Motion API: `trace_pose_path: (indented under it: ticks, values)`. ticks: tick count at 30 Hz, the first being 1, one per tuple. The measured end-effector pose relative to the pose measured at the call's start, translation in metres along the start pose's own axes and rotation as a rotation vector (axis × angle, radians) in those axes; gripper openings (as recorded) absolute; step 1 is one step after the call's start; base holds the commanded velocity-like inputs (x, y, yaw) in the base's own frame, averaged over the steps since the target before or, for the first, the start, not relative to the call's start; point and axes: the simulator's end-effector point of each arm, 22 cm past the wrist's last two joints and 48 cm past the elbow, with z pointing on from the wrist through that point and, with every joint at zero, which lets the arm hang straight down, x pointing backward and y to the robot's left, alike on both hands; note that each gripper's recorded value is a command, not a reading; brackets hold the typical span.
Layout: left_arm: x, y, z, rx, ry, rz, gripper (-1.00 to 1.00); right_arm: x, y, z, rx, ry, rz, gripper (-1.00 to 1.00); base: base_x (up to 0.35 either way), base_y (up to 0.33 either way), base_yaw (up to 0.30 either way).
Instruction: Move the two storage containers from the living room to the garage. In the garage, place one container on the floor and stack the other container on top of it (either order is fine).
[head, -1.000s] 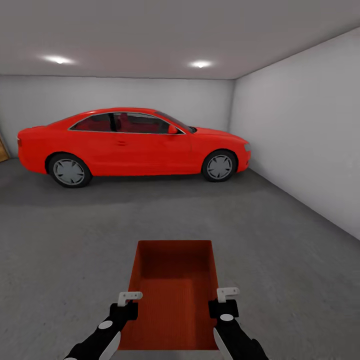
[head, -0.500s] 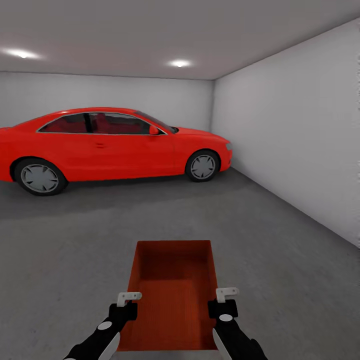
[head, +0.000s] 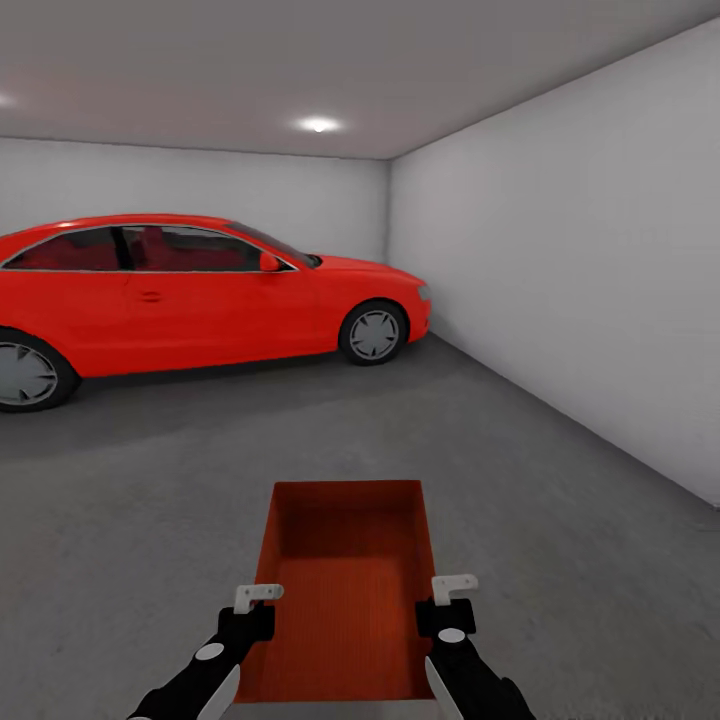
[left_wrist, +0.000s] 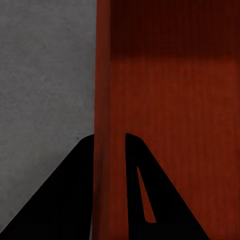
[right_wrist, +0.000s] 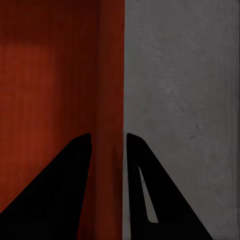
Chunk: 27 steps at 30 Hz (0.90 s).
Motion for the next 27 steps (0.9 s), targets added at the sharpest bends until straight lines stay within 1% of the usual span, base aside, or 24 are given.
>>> trace_pose_path:
  ticks: [17,21,27]
  values:
    - [0.0,-0.0001,-0.0001,0.0,0.0,0.0,-1.0,0.0002,-0.0001,0.0,0.0,0.0,0.0,-1.0,0.012,0.0,-0.217]
    - [0.0,-0.0001,-0.0004,0.0,0.0,0.001,-1.0,0.0004,-0.0001,-0.0003,0.0,0.001,0.001,-1.0,0.228,0.0,-0.215]
    - [-0.0002,-0.0001,-0.0004,0.0,0.0,0.001,-1.0,0.0003,-0.0002,-0.0004,0.0,0.0,0.001,-1.0,0.316,0.0,-0.215]
